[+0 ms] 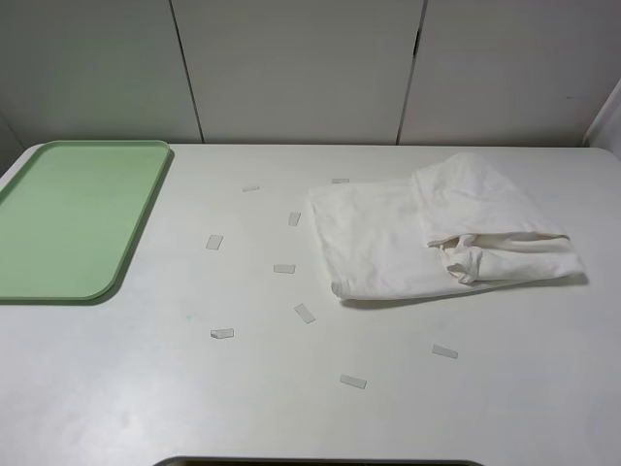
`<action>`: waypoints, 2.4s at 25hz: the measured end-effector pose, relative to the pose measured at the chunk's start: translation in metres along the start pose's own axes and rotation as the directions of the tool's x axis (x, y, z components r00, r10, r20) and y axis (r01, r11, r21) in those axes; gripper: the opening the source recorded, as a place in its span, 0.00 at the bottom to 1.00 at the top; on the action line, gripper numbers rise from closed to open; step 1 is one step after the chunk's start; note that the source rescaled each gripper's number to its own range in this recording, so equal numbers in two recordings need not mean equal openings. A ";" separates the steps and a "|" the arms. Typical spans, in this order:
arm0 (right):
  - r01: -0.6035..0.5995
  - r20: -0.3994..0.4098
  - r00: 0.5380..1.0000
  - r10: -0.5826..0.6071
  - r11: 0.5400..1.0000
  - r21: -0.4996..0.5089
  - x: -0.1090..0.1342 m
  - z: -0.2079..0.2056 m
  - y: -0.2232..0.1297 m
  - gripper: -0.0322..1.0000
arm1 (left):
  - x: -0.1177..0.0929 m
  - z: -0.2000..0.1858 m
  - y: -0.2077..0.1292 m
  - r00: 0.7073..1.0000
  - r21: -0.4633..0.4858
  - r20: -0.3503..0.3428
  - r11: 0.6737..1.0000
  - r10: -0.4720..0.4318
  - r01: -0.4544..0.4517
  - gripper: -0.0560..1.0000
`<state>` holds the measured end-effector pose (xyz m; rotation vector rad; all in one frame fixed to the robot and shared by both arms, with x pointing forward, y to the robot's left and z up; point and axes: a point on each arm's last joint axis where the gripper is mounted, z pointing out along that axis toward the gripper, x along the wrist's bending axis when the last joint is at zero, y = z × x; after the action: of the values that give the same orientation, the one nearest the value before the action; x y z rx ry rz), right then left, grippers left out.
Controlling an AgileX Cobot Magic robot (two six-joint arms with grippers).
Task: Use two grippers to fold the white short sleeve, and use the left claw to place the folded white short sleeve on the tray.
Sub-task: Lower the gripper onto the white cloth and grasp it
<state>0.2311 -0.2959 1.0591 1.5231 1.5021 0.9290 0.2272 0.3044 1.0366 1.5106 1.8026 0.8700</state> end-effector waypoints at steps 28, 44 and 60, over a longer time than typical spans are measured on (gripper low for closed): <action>-0.026 0.000 1.000 0.026 1.000 -0.002 0.000 0.006 -0.003 1.00 | 0.000 0.000 0.000 1.000 0.000 0.000 1.000 0.000 0.000 1.00; -0.026 0.000 1.000 0.026 1.000 -0.003 0.000 0.006 -0.003 1.00 | 0.000 0.000 0.000 1.000 0.000 0.000 1.000 0.000 0.000 1.00; -0.027 0.000 1.000 0.027 1.000 -0.003 0.000 0.006 -0.003 1.00 | 0.000 0.000 0.000 1.000 0.000 0.000 1.000 0.000 0.000 1.00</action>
<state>0.2355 -0.2960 1.0542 1.5443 1.4824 0.9464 0.2272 0.3044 1.0366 1.5106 1.8026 0.8700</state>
